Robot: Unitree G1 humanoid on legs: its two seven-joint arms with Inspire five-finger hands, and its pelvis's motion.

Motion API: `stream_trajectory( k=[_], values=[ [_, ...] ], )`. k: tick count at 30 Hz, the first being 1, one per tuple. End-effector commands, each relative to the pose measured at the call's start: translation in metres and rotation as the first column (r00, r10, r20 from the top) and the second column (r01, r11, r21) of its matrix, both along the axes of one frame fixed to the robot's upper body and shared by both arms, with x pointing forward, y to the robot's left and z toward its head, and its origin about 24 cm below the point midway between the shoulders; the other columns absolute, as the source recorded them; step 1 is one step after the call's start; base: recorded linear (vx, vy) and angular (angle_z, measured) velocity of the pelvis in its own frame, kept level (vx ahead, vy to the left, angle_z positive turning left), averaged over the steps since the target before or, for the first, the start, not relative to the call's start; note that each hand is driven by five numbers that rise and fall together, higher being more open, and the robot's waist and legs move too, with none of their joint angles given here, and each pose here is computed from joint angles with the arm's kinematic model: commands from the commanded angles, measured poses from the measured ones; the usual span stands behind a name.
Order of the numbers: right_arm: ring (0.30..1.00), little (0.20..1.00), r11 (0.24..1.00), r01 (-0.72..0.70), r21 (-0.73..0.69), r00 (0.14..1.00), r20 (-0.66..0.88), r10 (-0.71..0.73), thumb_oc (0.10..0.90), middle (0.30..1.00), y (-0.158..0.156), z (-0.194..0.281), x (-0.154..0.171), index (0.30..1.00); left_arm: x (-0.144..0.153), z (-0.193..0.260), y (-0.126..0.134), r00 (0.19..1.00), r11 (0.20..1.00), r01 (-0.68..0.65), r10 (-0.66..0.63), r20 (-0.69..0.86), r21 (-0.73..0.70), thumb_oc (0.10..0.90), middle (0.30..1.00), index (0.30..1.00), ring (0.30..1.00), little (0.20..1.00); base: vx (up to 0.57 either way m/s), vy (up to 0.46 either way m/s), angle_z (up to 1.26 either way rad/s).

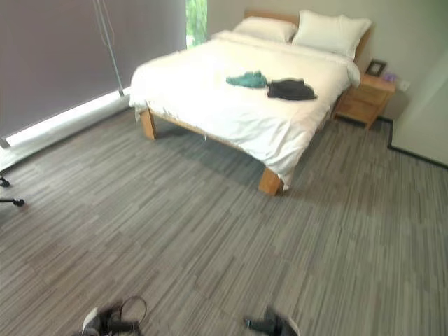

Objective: Pick up bed clothes into laundry basket.

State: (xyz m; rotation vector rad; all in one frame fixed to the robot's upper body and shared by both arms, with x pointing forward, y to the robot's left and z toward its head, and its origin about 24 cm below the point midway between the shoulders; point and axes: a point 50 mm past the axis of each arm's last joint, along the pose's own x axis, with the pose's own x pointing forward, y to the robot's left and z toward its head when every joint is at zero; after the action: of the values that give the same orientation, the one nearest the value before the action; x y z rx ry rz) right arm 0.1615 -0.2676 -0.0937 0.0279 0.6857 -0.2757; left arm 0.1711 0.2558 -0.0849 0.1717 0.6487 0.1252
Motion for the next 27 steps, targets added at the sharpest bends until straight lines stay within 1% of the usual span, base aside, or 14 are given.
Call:
stream_trajectory(
  k=[1, 2, 4, 6, 11, 13, 15, 16, 17, 18, 20, 21, 23, 27],
  values=[
    [0.9, 0.9, 0.962, -0.033, -0.272, 0.969, 0.226, 0.097, 0.8, 0.9, -0.038, 0.062, 0.044, 0.9, 0.054, 0.06, 0.015, 0.95, 0.994, 0.017, -0.049, 0.308, 0.105, 0.8, 0.9, 0.9, 0.9, 0.9, 0.01, 0.018, -0.24],
    [0.9, 0.9, 0.948, -0.045, -0.314, 0.957, 0.258, 0.131, 0.8, 0.9, -0.039, 0.074, 0.048, 0.9, 0.063, 0.075, 0.011, 0.92, 0.996, -0.007, -0.028, 0.39, 0.088, 0.8, 0.9, 0.9, 0.9, 0.9, 0.01, 0.008, -0.24],
    [0.9, 0.9, 0.936, -0.06, -0.346, 0.947, 0.276, 0.163, 0.8, 0.9, -0.039, 0.082, 0.05, 0.9, 0.066, 0.083, 0.008, 0.9, 0.998, -0.022, -0.007, 0.435, 0.061, 0.8, 0.9, 0.9, 0.9, 0.9, 0.02, 0.011, -0.14],
    [0.9, 0.9, 0.9, -0.098, -0.424, 0.916, 0.316, 0.248, 0.8, 0.9, -0.034, 0.1, 0.053, 0.9, 0.072, 0.105, -0.002, 0.835, 0.999, -0.035, 0.026, 0.549, 0.005, 0.8, 0.9, 0.9, 0.9, 0.9, 0.03, 0.021, -0.09],
    [0.9, 0.9, 0.888, -0.116, -0.444, 0.877, 0.374, 0.301, 0.8, 0.9, -0.021, 0.113, 0.057, 0.9, 0.069, 0.108, -0.005, 0.821, 0.999, -0.027, 0.038, 0.57, -0.027, 0.8, 0.9, 0.9, 0.9, 0.9, 0.04, 0.03, -0.3],
    [0.9, 0.9, 0.896, -0.124, -0.427, 0.861, 0.402, 0.311, 0.8, 0.9, -0.012, 0.114, 0.061, 0.9, 0.065, 0.103, -0.006, 0.829, 0.999, -0.028, 0.049, 0.557, -0.047, 0.8, 0.9, 0.9, 0.9, 0.9, 0.05, 0.031, -0.3],
    [0.9, 0.9, 0.912, -0.125, -0.39, 0.835, 0.456, 0.309, 0.8, 0.9, 0.003, 0.117, 0.067, 0.9, 0.059, 0.096, 0.001, 0.844, 0.997, -0.061, 0.072, 0.531, -0.038, 0.8, 0.9, 0.9, 0.9, 0.9, 0.04, 0.068, -0.13],
    [0.9, 0.9, 0.912, -0.125, -0.39, 0.834, 0.456, 0.309, 0.8, 0.9, 0.003, 0.117, 0.067, 0.9, 0.059, 0.097, 0.001, 0.844, 0.997, -0.062, 0.072, 0.532, -0.037, 0.8, 0.9, 0.9, 0.9, 0.9, 0.02, 0.079, -0.01],
    [0.9, 0.9, 0.933, -0.115, -0.341, 0.825, 0.49, 0.28, 0.8, 0.9, 0.012, 0.117, 0.072, 0.9, 0.058, 0.095, 0.003, 0.843, 0.995, -0.087, 0.102, 0.527, -0.053, 0.8, 0.9, 0.9, 0.9, 0.9, 0.0, 0.051, -0.01],
    [0.9, 0.9, 0.936, -0.13, -0.328, 0.814, 0.503, 0.289, 0.8, 0.9, 0.019, 0.118, 0.076, 0.9, 0.059, 0.095, 0.004, 0.843, 0.993, -0.1, 0.114, 0.526, -0.054, 0.8, 0.9, 0.9, 0.9, 0.9, -0.02, 0.095, -0.01],
    [0.9, 0.9, 0.923, -0.255, -0.287, 0.728, 0.571, 0.379, 0.8, 0.9, 0.053, 0.132, 0.092, 0.9, 0.056, 0.104, 0.014, 0.833, 0.993, -0.121, 0.103, 0.544, -0.003, 0.8, 0.9, 0.9, 0.9, 0.9, -0.03, 0.14, -0.08],
    [0.9, 0.9, 0.923, -0.255, -0.287, 0.728, 0.572, 0.379, 0.8, 0.9, 0.053, 0.132, 0.093, 0.9, 0.056, 0.104, 0.015, 0.832, 0.993, -0.122, 0.103, 0.545, -0.003, 0.8, 0.9, 0.9, 0.9, 0.9, 0.03, 0.126, -0.44],
    [0.9, 0.9, 0.904, -0.329, -0.273, 0.682, 0.593, 0.428, 0.8, 0.9, 0.073, 0.138, 0.101, 0.9, 0.057, 0.105, 0.017, 0.831, 0.993, -0.118, 0.101, 0.547, -0.004, 0.8, 0.9, 0.9, 0.9, 0.9, 0.3, 0.07, -0.78],
    [0.9, 0.9, 0.9, -0.304, -0.311, 0.697, 0.572, 0.433, 0.8, 0.9, 0.063, 0.138, 0.098, 0.9, 0.061, 0.115, 0.018, 0.811, 0.995, -0.104, 0.08, 0.579, 0.007, 0.8, 0.9, 0.9, 0.9, 0.9, 0.45, -0.078, -0.08]
  ],
)
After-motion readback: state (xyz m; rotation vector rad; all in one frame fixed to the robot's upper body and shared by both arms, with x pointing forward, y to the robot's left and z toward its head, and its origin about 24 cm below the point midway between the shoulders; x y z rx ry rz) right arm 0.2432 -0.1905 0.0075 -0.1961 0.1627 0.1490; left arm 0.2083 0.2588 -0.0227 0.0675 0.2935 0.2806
